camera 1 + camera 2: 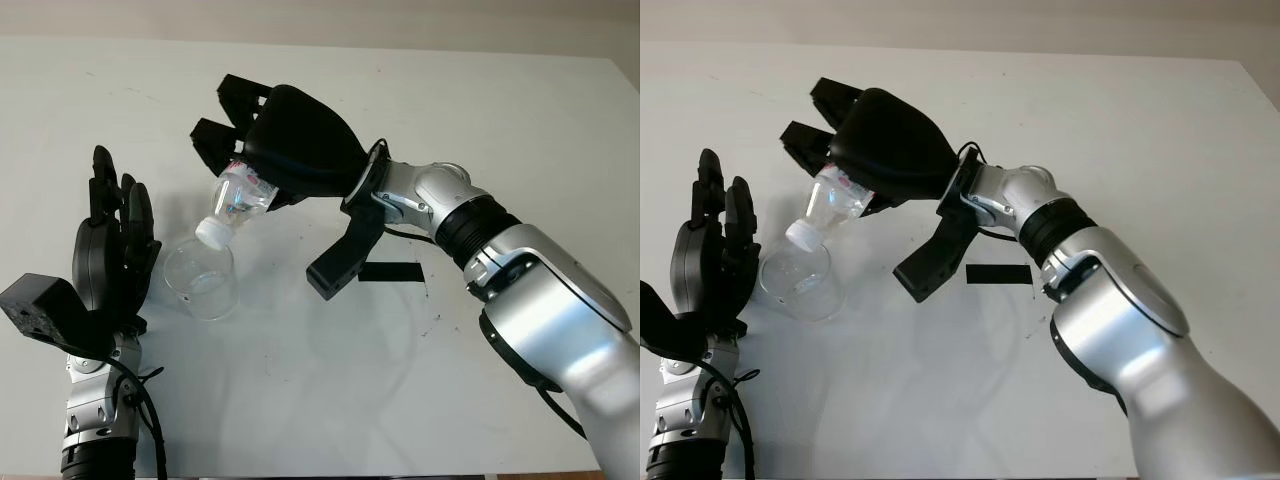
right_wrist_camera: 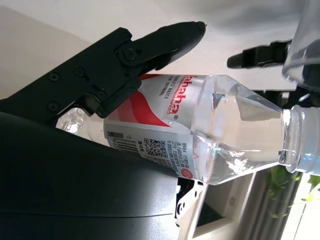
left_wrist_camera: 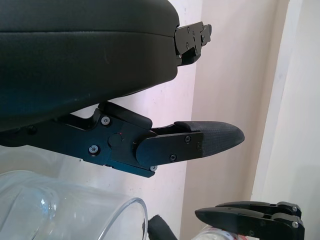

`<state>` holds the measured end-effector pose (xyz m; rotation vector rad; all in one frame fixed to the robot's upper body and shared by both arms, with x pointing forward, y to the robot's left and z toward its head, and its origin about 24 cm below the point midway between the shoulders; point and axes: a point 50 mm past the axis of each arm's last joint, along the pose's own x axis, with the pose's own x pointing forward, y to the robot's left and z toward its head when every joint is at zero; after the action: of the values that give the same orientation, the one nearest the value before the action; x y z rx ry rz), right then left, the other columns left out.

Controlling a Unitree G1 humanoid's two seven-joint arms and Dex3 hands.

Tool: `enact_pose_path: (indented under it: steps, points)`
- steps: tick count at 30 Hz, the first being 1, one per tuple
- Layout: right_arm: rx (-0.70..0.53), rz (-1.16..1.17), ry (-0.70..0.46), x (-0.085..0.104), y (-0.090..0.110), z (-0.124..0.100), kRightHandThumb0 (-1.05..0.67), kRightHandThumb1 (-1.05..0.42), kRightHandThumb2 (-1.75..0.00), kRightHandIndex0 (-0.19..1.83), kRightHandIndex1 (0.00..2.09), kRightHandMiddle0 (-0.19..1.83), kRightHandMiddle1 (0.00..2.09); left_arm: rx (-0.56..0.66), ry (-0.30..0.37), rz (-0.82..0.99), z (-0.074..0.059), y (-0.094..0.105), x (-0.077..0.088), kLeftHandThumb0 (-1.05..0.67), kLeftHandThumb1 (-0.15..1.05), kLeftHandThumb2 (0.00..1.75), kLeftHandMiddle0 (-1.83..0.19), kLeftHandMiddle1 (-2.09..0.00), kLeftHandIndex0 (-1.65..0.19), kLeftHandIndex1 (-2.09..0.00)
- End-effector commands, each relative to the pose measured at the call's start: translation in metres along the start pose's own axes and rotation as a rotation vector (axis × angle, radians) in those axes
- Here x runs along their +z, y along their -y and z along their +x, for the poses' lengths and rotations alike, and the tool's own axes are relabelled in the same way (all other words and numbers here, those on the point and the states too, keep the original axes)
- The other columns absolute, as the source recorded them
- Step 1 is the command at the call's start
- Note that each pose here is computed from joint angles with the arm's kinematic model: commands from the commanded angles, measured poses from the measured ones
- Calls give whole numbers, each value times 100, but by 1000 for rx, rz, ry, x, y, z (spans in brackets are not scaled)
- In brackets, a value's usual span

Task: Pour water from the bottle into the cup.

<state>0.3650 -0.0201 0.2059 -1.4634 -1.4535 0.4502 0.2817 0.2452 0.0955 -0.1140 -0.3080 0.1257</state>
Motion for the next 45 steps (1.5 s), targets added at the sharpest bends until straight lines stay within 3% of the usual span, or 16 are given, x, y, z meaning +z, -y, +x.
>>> enact_pose_path:
  steps: [1,4,7,18,21,25,30,36,38,42,45]
  points:
    - [-29,-38,31,-3,10,7,-52,-105,-27,122,209,62,209,-1,12,5,2,1,1,-72,105,49,18,-5,19,-5]
    - [-51,-19,50,2,10,9,-52,-105,-30,124,209,69,209,-4,16,5,3,2,1,-72,105,49,18,-5,19,-5]
    - [-61,-22,67,5,10,12,-51,-105,-32,125,209,57,209,-4,13,-1,4,3,0,-72,105,49,18,-6,19,-5]
    - [-88,-109,103,7,10,15,-51,-105,-31,124,209,48,209,1,13,-7,3,3,-2,-72,105,48,18,-5,19,-5]
    - [-113,-148,111,8,10,16,-52,-105,-32,127,209,60,209,-1,12,-13,3,3,-2,-72,105,48,19,-5,19,-4]
    - [-143,-193,129,9,11,17,-50,-105,-26,129,209,62,209,2,14,-15,4,3,-2,-72,105,49,19,-5,19,-3]
    - [-164,-251,153,9,12,18,-49,-105,-14,125,209,40,198,0,15,-11,3,2,-2,-71,105,49,19,-4,19,-2]
    - [-189,-254,145,10,12,18,-50,-105,-12,124,209,44,198,2,18,-15,4,1,-3,-72,105,48,19,-4,19,-2]
    - [-191,-222,124,9,12,19,-47,-105,-13,123,209,42,198,2,18,-15,3,1,-3,-72,105,48,19,-5,19,-3]
    - [-203,-27,-6,6,13,17,-47,-105,-26,129,209,79,209,2,18,-14,2,1,-3,-72,105,48,19,-5,19,-3]
    - [-184,128,-137,-5,15,12,-47,-105,-34,124,209,85,209,6,16,-11,2,1,-2,-72,105,48,19,-5,19,-4]
